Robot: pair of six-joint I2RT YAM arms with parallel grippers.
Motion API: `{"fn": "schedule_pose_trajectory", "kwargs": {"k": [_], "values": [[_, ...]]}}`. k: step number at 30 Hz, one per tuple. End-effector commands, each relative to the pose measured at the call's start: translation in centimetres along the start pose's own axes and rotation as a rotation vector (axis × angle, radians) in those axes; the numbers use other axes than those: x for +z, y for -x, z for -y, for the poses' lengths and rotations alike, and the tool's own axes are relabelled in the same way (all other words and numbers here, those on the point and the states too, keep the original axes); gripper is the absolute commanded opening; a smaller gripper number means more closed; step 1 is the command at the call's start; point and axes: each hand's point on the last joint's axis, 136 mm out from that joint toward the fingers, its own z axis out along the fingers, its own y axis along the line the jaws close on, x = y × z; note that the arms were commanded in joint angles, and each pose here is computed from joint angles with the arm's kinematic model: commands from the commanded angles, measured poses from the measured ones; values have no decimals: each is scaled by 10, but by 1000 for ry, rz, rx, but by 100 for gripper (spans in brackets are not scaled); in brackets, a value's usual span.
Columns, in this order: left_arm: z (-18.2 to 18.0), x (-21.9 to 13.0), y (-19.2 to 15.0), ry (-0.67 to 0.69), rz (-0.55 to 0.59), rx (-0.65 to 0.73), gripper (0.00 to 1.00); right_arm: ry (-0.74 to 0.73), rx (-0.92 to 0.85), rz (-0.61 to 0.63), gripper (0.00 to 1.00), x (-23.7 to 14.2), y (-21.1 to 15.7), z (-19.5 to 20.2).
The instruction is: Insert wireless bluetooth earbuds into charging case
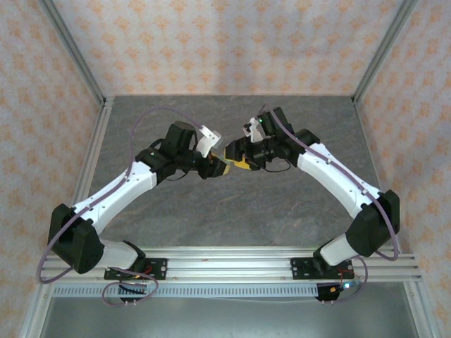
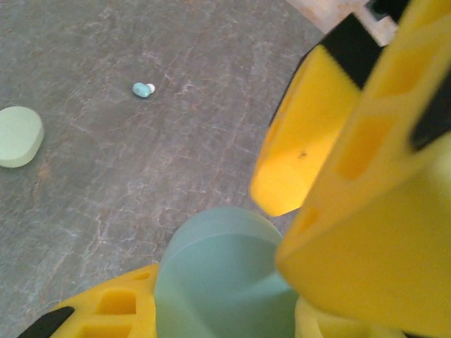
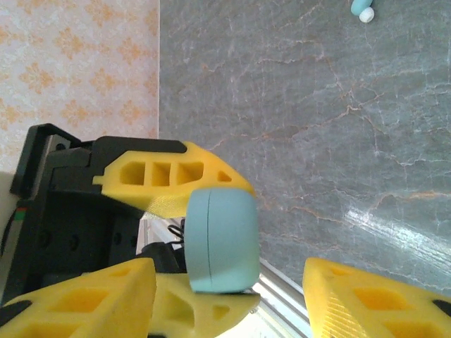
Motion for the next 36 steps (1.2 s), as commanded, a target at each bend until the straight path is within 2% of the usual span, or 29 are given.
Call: {"fn": "schedule_pose_trajectory", "kwargs": {"k": [1,9,13,19,24,28,30,36], "values": [[13,-8,17,-27,55,48,19,6,-24,-34,58,-2,-4,-5],[27,-11,22,-50,55,84,21,9,-8,-93,58,8,-10,2],[30,-12,22,-55,54,93,22,35,-4,-115,55,13,-12,-1],[32,-13,22,-61,68,101,24,78,8,-143,40,17,-12,-7],[32,-16,25,-53,82,115,25,93,31,-165,22,22,-14,-5],[27,-16,26,-23,87,125,27,106,46,-157,13,23,-11,-7],[23,-17,27,8,99,126,31,114,50,-141,11,22,-8,-11],[3,-42,40,189,210,158,59,147,136,-11,9,11,15,-13]]}}
